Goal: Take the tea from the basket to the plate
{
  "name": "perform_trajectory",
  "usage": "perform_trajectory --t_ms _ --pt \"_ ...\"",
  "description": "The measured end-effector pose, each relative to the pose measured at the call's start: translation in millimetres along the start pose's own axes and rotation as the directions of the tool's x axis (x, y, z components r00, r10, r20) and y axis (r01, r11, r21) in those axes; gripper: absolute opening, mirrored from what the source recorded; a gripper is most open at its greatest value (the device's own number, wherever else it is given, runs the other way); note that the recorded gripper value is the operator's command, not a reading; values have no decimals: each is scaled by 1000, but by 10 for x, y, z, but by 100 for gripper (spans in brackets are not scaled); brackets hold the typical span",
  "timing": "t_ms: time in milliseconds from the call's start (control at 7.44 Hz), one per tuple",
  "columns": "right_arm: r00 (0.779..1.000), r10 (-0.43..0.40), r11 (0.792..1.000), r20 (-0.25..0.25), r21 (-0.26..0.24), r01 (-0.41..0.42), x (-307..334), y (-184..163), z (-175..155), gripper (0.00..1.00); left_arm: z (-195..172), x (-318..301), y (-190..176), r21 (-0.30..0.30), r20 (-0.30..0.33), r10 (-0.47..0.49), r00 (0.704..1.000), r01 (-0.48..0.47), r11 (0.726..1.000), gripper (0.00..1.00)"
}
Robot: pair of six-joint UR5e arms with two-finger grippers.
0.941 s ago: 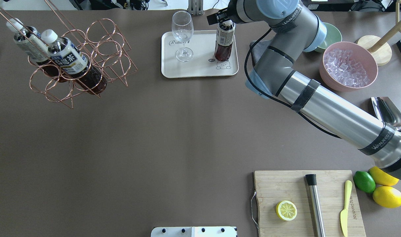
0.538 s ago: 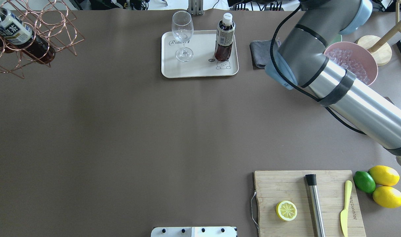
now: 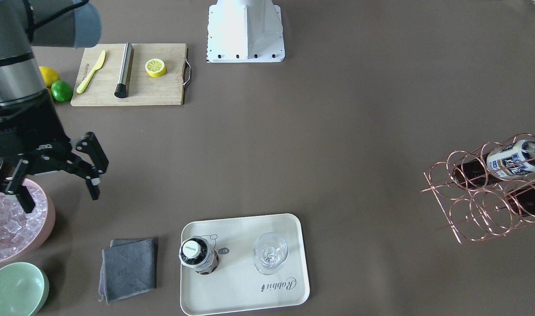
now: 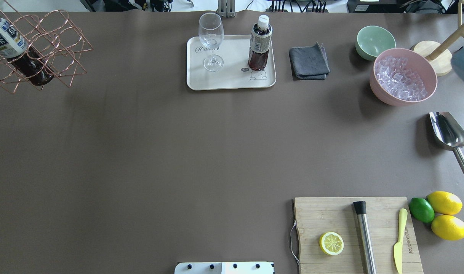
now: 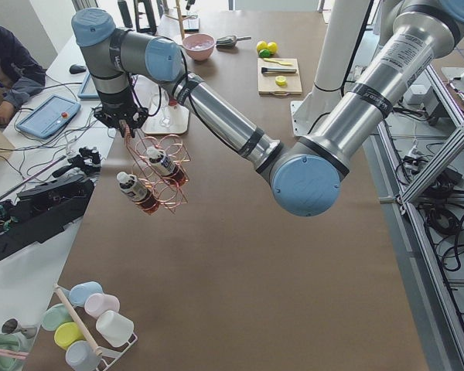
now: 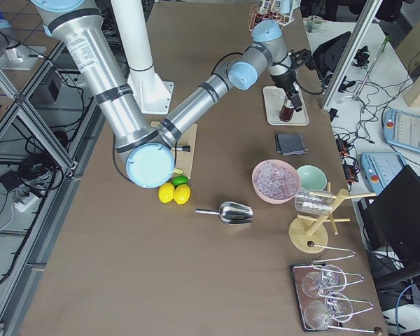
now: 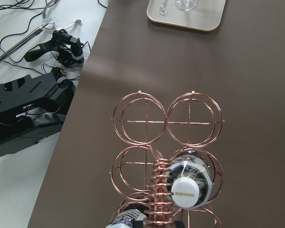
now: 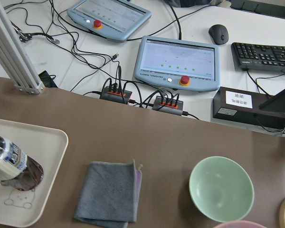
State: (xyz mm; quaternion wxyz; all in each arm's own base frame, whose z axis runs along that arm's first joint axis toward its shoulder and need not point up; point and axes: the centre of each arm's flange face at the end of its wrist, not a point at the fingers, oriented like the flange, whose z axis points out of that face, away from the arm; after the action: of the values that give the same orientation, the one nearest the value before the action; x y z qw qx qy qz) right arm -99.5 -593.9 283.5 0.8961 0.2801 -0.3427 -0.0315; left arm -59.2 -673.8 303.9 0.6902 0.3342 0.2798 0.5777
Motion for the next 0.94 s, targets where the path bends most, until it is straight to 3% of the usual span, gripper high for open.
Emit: perform_trajectory --t_ms 134,269,403,672,941 --pt "996 -83 996 32 -42 84 542 234 -122 100 94 -94 75 -12 -3 19 1000 -19 1000 0" --pt "992 -111 991 51 -66 115 1017 468 -246 100 203 -171 144 -20 -7 27 1000 -27 999 0" --pt "995 -71 991 73 -104 78 1480 831 -300 100 336 -252 225 -29 -14 31 999 -31 999 0" --pt "993 107 978 50 -183 -96 2366 1721 -369 100 615 -433 464 -47 -13 43 999 -44 998 0" --pt "961 276 931 -9 -247 -269 3006 2526 -352 100 843 -529 624 -62 -12 56 998 -57 996 0"
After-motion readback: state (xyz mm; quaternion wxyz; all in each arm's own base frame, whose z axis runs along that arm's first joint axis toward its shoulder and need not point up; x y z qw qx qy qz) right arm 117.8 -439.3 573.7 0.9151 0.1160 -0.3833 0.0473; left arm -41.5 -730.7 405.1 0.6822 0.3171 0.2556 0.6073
